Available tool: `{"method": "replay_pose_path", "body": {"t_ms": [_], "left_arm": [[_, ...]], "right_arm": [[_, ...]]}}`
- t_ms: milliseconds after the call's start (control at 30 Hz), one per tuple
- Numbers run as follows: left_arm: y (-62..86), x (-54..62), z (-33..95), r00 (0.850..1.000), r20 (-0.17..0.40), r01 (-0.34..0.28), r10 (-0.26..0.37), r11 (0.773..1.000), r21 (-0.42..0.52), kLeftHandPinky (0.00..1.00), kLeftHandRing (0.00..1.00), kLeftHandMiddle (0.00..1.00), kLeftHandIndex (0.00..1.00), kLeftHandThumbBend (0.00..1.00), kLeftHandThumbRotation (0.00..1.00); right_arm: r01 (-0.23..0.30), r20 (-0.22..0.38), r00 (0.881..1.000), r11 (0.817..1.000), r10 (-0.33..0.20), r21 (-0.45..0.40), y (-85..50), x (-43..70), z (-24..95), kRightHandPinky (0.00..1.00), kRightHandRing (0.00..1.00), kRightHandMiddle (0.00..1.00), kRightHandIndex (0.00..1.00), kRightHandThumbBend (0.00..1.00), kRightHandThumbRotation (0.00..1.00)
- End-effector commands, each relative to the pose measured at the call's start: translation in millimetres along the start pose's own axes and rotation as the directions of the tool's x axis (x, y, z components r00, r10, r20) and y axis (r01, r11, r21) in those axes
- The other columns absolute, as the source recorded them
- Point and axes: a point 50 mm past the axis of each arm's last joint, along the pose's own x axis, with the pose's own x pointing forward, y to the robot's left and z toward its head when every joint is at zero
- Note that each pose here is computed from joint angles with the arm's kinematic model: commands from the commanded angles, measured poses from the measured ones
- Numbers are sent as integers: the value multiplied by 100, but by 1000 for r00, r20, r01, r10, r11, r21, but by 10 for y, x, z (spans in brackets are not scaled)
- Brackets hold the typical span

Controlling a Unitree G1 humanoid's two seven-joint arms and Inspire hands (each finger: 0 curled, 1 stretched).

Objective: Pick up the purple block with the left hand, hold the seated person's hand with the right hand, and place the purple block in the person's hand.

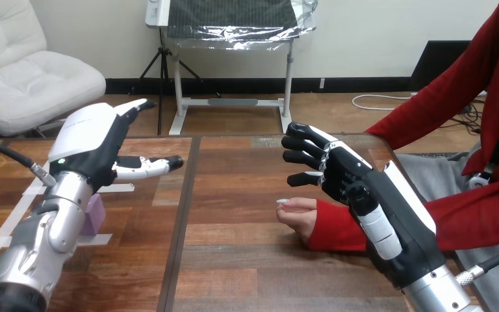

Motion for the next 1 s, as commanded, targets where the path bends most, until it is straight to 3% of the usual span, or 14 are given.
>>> {"method": "replay_pose_path", "body": {"t_ms": [0,600,967], "left_arm": [[304,233,64,995,-10,-98,98,994,58,75,84,86,86,89,52],[268,291,-81,984,-149,-76,95,989,128,75,82,84,83,90,43],[191,267,-176,970,-235,-17,52,989,149,75,83,84,83,89,41]], "right_arm": [[8,92,996,1000,-5,-30,-42,108,166,73,85,87,87,91,100],[9,100,995,999,-5,-40,-44,115,185,72,83,86,87,90,100],[4,111,994,999,1,-40,-46,122,201,70,82,85,86,90,100]]}}
